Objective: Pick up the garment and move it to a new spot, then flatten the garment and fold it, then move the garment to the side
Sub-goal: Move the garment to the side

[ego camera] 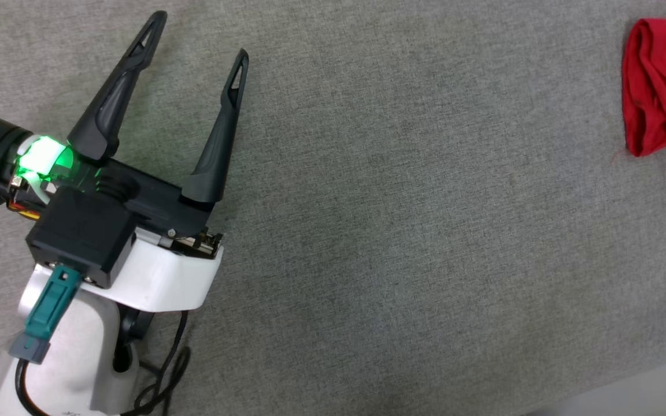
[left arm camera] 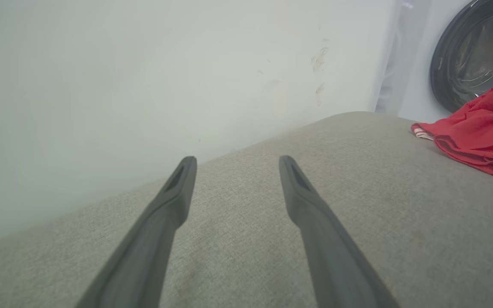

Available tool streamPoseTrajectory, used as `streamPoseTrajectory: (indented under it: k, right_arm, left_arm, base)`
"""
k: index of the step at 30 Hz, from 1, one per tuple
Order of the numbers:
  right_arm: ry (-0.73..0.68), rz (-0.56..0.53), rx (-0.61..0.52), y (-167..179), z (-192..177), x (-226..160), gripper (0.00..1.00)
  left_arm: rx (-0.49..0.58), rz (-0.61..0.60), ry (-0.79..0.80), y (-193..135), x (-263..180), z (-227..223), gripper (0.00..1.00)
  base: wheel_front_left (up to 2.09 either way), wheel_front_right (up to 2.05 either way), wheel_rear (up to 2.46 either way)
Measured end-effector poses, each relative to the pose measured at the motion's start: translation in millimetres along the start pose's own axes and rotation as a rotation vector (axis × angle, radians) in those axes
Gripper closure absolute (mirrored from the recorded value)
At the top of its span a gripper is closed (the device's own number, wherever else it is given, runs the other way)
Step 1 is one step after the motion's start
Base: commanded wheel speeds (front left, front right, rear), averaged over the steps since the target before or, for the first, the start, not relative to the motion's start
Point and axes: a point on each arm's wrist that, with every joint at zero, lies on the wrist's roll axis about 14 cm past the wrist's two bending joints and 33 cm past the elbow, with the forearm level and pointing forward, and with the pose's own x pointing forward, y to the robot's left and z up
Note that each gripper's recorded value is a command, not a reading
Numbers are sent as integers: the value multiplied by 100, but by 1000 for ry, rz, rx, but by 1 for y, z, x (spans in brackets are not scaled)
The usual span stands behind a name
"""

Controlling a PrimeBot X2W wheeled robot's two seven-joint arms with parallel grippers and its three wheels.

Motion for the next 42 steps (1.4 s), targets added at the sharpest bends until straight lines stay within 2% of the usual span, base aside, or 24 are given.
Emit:
streamPoseTrajectory:
  k: [1,4,11,18,25,35,42]
  right_arm:
    - [-1,-7,6,-1,-2,1,0]
    - [-30,-35,28,-10,-3,-1,0]
    - [-289,-81,59,-34,37,-23,0]
    - [-440,-31,102,-28,37,-58,0]
    - [-540,97,172,12,34,-96,0]
    - [-650,328,243,100,38,-160,0]
    - [-722,509,259,154,56,-217,0]
  left_arm:
    - [2,1,-1,0,-1,1,0]
    - [10,6,-7,1,-2,7,0]
    - [8,28,-18,-4,-10,24,0]
    - [-14,109,9,-7,-39,39,0]
    - [-8,213,46,-2,-76,53,0]
    - [42,393,38,29,-125,82,0]
    - [68,514,47,49,-163,91,0]
  base:
    - [0,0,0]
    - [0,0,0]
    - [0,0,0]
    - [0,0,0]
    - [0,0,0]
    - [0,0,0]
    - [0,0,0]
